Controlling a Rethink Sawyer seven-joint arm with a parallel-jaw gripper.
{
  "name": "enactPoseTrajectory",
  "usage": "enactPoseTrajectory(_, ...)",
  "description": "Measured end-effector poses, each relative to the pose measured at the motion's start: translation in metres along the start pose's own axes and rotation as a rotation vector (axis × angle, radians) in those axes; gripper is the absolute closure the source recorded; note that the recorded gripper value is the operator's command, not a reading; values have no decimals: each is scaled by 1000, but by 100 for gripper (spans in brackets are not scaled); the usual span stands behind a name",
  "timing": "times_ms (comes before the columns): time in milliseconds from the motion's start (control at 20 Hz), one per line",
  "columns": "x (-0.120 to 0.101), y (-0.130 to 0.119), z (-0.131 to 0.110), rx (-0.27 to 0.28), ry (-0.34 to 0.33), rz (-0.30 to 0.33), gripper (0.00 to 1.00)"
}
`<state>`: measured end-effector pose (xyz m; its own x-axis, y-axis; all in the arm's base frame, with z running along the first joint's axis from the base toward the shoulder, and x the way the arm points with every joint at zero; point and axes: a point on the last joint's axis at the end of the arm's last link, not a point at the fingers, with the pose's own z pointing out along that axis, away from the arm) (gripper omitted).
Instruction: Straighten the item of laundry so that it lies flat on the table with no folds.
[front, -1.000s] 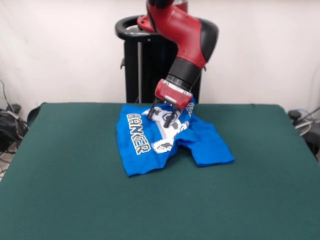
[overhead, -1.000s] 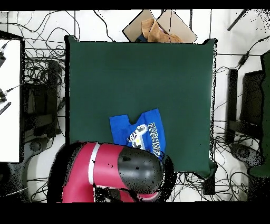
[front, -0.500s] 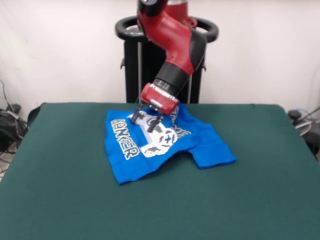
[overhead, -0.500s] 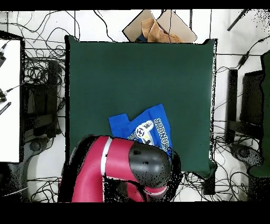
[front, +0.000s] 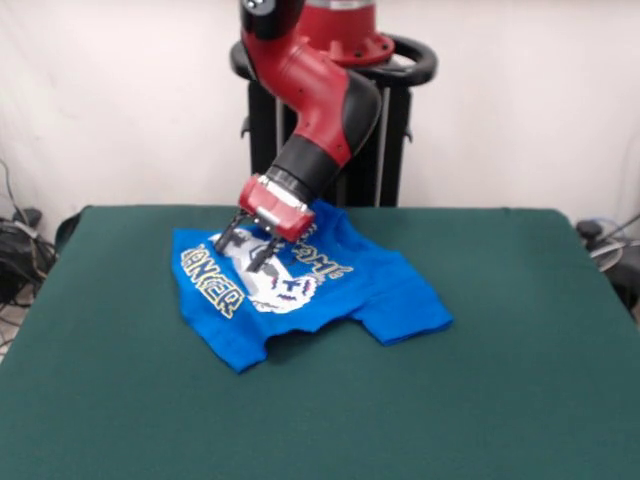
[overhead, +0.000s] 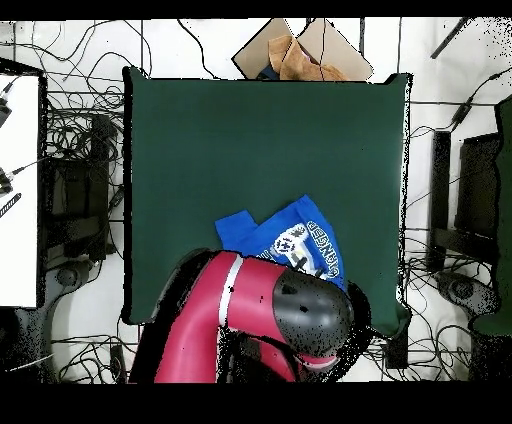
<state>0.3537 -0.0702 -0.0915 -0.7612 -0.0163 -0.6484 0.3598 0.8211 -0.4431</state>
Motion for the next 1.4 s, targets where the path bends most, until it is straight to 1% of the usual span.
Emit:
enactPoseTrajectory(550, -7, -10, 20, 17, -38, -13, 0)
enactPoseTrajectory(600, -7, -10, 21, 14, -36, -12, 0)
enactPoseTrajectory(650, -9, -12, 21, -1, -19, -6, 0)
enactPoseTrajectory(800, -13, -15, 22, -18, 15, 10, 0)
enactPoseTrajectory(900, -27, -20, 24, -56, 135, 58, 0)
enactPoseTrajectory(1000, -39, -24, 26, -77, 250, 100, 0)
enactPoseTrajectory(1150, -49, -27, 24, -99, 393, 140, 0)
enactPoseTrajectory(1200, -55, -28, 20, -120, 507, 160, 0)
enactPoseTrajectory(1250, -58, -26, 6, -158, 664, 168, 0)
enactPoseTrajectory(1300, -60, -23, -3, -184, 746, 165, 0)
enactPoseTrajectory(1400, -61, -20, -18, -220, 852, 153, 0)
